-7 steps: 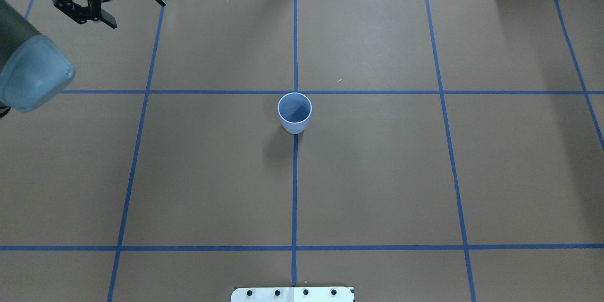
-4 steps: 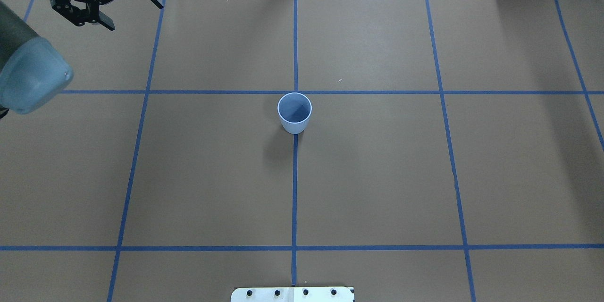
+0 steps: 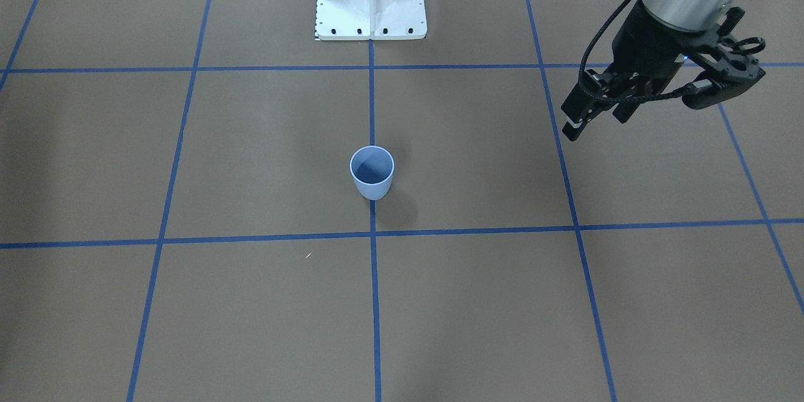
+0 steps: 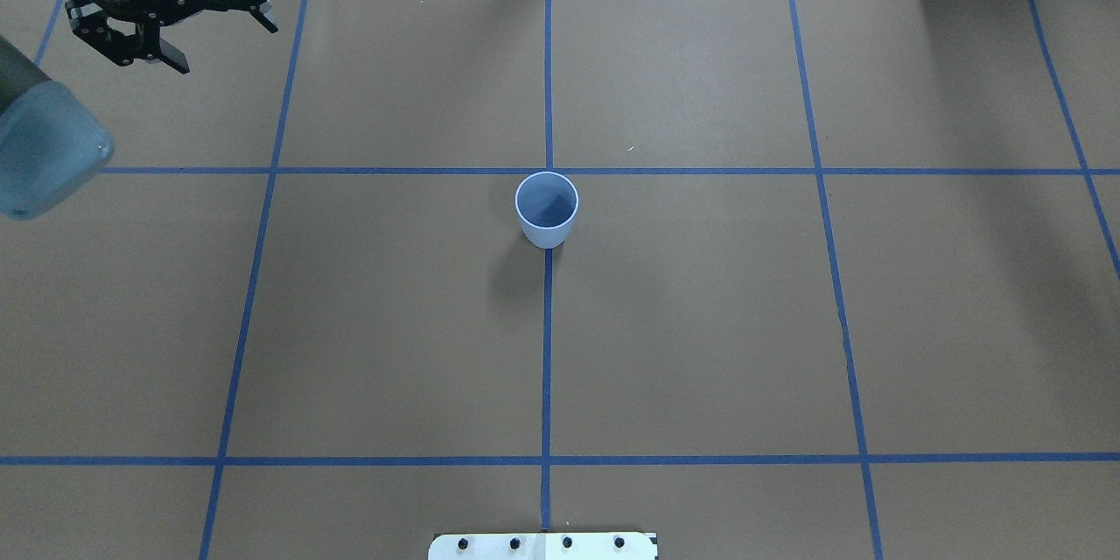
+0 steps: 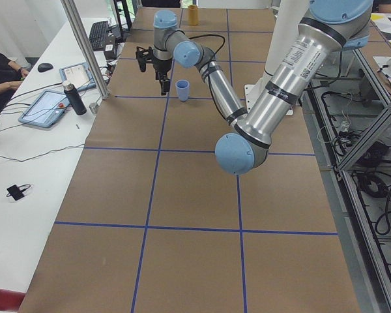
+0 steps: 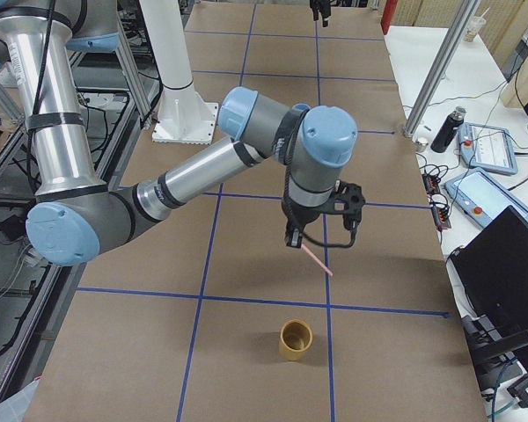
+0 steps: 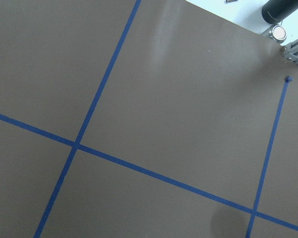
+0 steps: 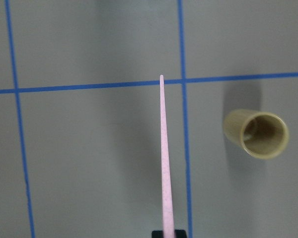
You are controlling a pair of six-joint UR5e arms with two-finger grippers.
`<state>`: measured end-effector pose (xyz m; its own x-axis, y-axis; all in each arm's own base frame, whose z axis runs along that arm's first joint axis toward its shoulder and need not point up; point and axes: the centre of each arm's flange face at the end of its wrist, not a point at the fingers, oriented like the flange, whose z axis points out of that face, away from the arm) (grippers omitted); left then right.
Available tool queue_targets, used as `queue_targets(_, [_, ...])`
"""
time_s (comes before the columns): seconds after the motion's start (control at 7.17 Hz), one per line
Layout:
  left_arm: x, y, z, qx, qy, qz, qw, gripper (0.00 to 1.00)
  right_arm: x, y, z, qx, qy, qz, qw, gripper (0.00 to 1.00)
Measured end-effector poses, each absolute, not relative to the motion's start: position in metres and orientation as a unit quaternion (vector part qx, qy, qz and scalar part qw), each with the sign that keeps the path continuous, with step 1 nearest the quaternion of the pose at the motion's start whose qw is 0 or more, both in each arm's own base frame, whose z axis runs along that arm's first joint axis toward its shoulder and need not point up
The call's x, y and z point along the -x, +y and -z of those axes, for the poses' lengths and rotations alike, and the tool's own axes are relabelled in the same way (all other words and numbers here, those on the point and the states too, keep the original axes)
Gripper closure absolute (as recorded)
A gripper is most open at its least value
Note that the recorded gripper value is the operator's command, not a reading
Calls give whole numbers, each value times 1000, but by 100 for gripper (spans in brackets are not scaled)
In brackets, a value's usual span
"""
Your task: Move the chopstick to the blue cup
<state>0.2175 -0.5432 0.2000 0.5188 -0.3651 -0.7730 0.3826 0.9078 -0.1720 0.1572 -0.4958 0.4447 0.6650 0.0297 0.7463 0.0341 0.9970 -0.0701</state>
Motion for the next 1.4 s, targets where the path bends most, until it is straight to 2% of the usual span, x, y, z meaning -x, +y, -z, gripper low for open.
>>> queue_targets(0.28, [-180, -554, -234, -20, 434, 176, 883, 1, -89, -545, -364, 5, -427, 47, 903, 100])
queue_targets(0.56, [-142, -572, -265, -25, 430, 152, 890, 1, 3, -559, -273, 13, -440, 27, 897, 100])
queue_targets(1.12, [-124, -584, -283, -24, 424, 157, 891, 1, 208, -507, -138, 45, -496, -84, 863, 100])
queue_targets(1.4, [-118, -584, -281, -16, 437, 157, 885, 1, 275, -473, -87, 86, -505, -132, 848, 100])
